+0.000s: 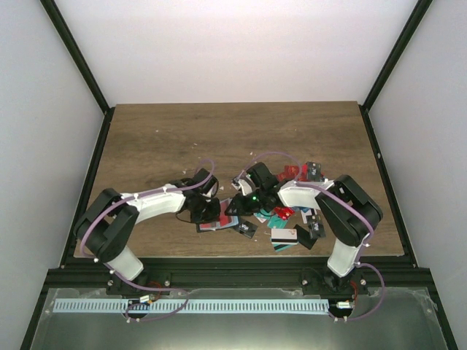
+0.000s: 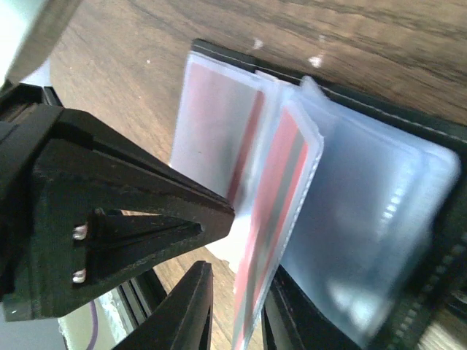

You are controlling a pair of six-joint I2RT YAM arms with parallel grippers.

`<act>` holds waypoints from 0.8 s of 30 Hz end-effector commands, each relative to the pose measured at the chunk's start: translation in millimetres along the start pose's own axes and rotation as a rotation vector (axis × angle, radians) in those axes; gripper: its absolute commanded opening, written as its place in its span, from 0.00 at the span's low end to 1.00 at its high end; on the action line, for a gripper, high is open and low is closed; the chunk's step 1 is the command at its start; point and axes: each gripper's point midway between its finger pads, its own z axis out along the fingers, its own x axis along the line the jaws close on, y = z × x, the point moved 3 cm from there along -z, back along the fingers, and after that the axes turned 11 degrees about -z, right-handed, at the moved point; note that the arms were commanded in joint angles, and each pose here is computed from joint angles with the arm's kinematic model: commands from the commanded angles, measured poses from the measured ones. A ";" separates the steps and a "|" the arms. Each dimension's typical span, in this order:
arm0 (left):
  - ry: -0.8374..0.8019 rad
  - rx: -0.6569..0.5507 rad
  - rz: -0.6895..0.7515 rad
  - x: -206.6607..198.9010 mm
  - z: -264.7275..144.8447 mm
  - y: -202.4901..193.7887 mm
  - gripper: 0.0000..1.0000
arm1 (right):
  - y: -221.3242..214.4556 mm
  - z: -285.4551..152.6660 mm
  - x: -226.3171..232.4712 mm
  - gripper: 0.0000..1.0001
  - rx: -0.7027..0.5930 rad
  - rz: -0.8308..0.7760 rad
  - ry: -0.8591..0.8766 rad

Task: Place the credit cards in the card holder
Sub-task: Insert the credit card into the card holder.

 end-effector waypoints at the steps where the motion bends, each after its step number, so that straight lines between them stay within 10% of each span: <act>1: 0.026 -0.093 0.000 -3.3 -35.4 3.7 0.05 | 14.8 5.5 20.0 0.22 0.001 -0.059 0.033; 14: 0.060 -0.280 -0.080 37.7 -107.5 -3.3 0.15 | 40.3 29.0 77.5 0.37 0.053 -0.181 0.208; 24: -0.114 -0.261 0.032 -4.6 -117.0 -2.2 0.16 | 54.7 -75.0 41.7 0.72 -0.202 -0.090 -0.194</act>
